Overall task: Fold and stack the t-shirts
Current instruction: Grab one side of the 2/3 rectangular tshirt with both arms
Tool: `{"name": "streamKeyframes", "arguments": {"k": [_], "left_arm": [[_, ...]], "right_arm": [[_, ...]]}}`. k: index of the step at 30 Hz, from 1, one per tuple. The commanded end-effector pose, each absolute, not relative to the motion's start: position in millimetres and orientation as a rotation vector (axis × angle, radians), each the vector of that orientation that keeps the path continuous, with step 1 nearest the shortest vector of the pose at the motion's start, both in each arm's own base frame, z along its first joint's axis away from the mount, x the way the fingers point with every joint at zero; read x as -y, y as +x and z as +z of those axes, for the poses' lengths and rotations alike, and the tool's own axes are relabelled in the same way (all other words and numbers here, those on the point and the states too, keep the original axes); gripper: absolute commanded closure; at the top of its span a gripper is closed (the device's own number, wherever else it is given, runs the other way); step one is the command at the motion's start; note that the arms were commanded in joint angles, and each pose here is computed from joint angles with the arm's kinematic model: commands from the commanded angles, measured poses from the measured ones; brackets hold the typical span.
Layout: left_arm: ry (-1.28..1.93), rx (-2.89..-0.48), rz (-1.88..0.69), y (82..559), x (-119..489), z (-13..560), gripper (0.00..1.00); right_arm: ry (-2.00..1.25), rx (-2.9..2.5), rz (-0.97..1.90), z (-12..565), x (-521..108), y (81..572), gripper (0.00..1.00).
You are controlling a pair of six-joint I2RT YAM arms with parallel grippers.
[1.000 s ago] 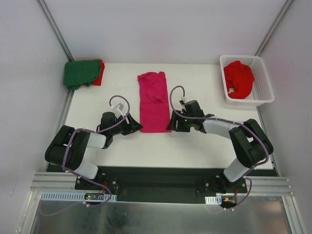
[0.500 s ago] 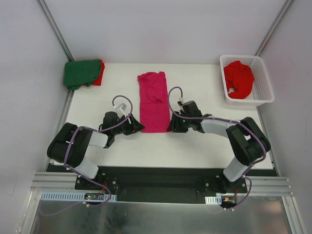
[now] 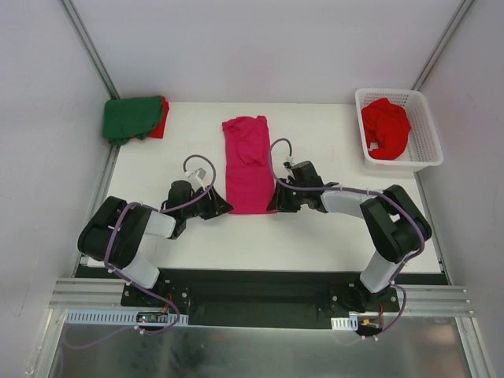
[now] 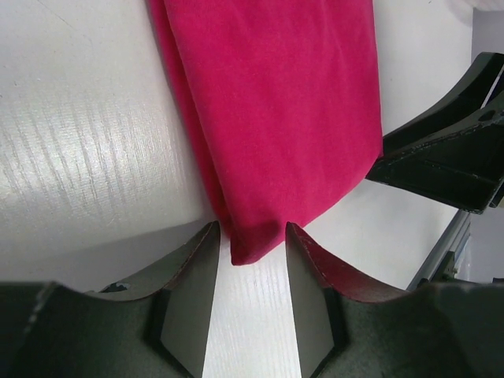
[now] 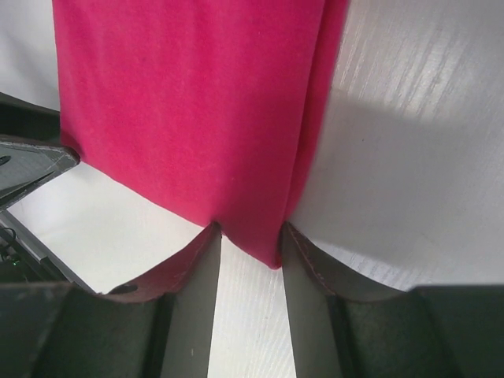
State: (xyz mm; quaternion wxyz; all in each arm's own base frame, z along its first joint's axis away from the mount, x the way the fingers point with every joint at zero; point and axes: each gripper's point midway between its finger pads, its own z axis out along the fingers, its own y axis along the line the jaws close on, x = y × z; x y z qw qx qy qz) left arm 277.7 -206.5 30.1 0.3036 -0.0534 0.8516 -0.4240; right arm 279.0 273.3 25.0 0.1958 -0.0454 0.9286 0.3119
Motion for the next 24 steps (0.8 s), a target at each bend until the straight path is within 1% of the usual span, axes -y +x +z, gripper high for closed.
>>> {"name": "streamKeyframes", "arguments": {"k": [1, 7, 14, 17, 18, 20, 21, 22, 24], "left_arm": [[-0.139, -2.309, -1.105, 267.4, 205.2, 16.4, 0.61], [-0.146, -2.315, -1.096, 269.1, 204.6, 13.6, 0.63], [-0.157, -2.308, -1.105, 278.4, 208.8, 13.5, 0.71], [-0.153, -2.309, -1.116, 281.2, 211.5, 12.6, 0.79], [-0.153, -2.309, -1.116, 282.0, 211.8, 12.3, 0.86], [-0.153, -2.312, -1.119, 282.3, 212.3, 10.7, 0.92], [-0.15, -2.31, -1.118, 282.9, 212.5, 10.8, 0.98], [-0.149, -2.312, -1.121, 282.3, 212.8, 10.5, 1.0], [-0.148, -2.314, -1.124, 281.0, 212.8, 10.3, 1.0]], "right_arm": [[-0.132, -2.641, 0.843, 14.1, -273.4, 275.3, 0.63], [-0.137, -2.648, 0.838, 11.3, -272.4, 274.1, 0.69], [-0.143, -2.655, 0.838, 9.5, -272.1, 272.6, 0.75], [-0.145, -2.658, 0.836, 9.2, -271.7, 272.1, 0.81], [-0.148, -2.656, 0.838, 9.3, -272.2, 272.5, 0.85], [-0.149, -2.66, 0.837, 8.9, -272.5, 271.9, 0.91], [-0.15, -2.66, 0.839, 9.3, -272.8, 271.9, 0.98], [-0.152, -2.661, 0.838, 8.7, -272.7, 271.8, 0.99], [-0.155, -2.659, 0.84, 9.7, -272.8, 271.6, 0.99]]}}
